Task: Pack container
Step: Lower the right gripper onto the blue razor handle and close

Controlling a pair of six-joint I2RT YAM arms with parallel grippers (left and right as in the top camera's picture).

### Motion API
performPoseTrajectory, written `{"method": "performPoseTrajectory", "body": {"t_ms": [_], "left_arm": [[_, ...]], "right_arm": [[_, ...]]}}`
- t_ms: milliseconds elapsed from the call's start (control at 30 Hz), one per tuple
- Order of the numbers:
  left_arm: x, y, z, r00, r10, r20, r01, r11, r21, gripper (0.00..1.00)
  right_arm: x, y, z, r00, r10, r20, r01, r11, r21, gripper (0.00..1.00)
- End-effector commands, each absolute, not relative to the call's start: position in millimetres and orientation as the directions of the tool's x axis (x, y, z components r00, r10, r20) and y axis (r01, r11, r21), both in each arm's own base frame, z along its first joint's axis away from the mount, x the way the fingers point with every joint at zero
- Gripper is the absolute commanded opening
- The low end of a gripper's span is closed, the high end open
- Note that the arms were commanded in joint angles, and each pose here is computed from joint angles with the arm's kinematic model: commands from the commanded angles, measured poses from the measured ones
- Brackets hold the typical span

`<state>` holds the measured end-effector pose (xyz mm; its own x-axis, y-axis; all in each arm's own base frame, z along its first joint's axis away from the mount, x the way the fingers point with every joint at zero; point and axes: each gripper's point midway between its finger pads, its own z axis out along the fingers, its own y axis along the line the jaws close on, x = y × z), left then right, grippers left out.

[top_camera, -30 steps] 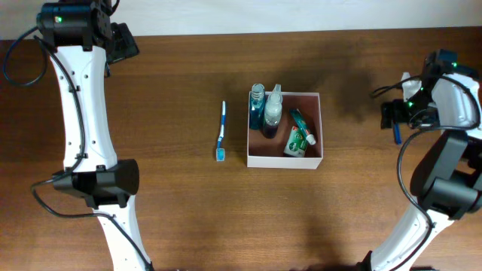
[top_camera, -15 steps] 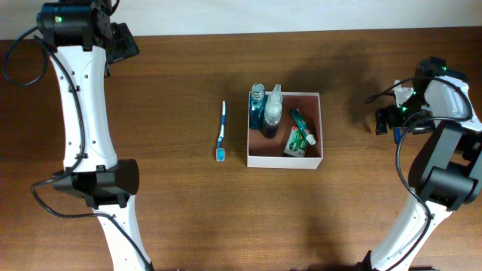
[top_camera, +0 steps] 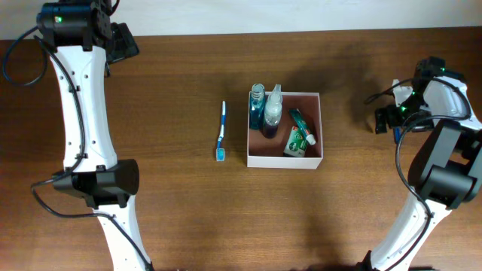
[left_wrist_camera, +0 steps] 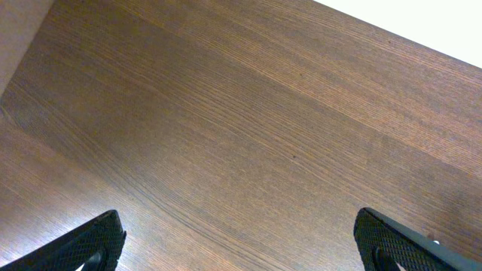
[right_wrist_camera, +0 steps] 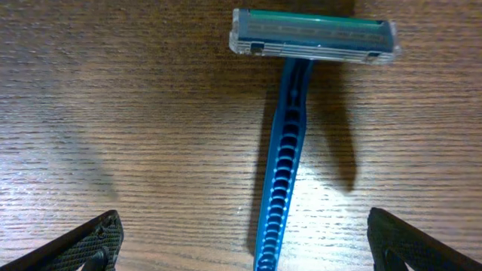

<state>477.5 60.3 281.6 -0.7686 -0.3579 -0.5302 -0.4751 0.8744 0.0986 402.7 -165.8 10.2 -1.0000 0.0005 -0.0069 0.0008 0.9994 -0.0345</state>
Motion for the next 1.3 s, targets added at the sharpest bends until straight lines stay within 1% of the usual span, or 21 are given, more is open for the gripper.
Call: {"method": "performPoseTrajectory", "body": {"t_ms": [0, 333, 467, 533, 633, 700, 867, 933, 1000, 1133, 1267], "left_arm": [[478.2, 63.4, 278.5, -0.765, -0.371, -0.526, -0.487, 0.868, 0.097, 0.99], [478.1, 63.1, 278.4, -0.766, -0.371, -0.525, -0.487, 0.868, 0.096, 0.99], [477.0, 63.1, 277.9, -0.768, -0.371, -0.522, -0.486, 0.868, 0.099, 0.99], [475.6, 63.0, 277.1, -0.772, -0.371, -0.516, -0.486, 0.868, 0.102, 1.00], [473.5, 63.0, 276.1, -0.777, -0.371, -0.508, -0.485, 0.868, 0.107, 0.99], [473.1, 63.0, 276.0, -0.778, -0.372, -0.507, -0.485, 0.868, 0.107, 0.99], [472.0, 63.0, 275.4, -0.780, -0.372, -0.503, -0.484, 0.868, 0.110, 0.99], [471.6, 63.0, 275.2, -0.781, -0.372, -0.502, -0.484, 0.868, 0.111, 0.99], [470.9, 63.0, 274.9, -0.783, -0.372, -0.499, -0.484, 0.868, 0.112, 1.00], [470.4, 63.0, 274.7, -0.784, -0.372, -0.497, -0.483, 0.868, 0.113, 0.99], [470.4, 63.0, 274.7, -0.784, -0.372, -0.497, -0.483, 0.868, 0.113, 0.99]], "right_arm": [[399.6, -167.7, -3.3, -1.000, -0.002, 0.019, -0.002, 1.000, -0.022, 0.99], [401.3, -168.8, -7.0, -1.000, -0.001, 0.016, -0.002, 1.000, -0.023, 0.99], [402.2, -169.1, -7.3, -1.000, -0.001, 0.013, -0.001, 1.000, -0.024, 1.00], [402.2, -169.2, -7.3, -1.000, -0.001, 0.012, -0.001, 1.000, -0.024, 0.95], [404.3, -166.8, -7.4, -1.000, -0.001, 0.002, -0.001, 1.000, -0.009, 0.80], [405.9, -167.2, -7.3, -1.000, 0.002, -0.005, 0.002, 1.000, -0.011, 0.63], [406.0, -167.4, -7.3, -1.000, 0.003, -0.005, 0.003, 1.000, -0.011, 0.62], [406.1, -167.5, -7.3, -1.000, 0.003, -0.006, 0.003, 1.000, -0.012, 0.57], [406.7, -167.7, -7.3, -1.000, 0.003, -0.009, 0.003, 1.000, -0.013, 0.48], [408.3, -168.4, -7.3, -1.000, 0.003, -0.015, 0.003, 1.000, -0.016, 0.34], [408.8, -168.8, -7.3, -1.000, 0.003, -0.017, 0.003, 1.000, -0.017, 0.24]]}}
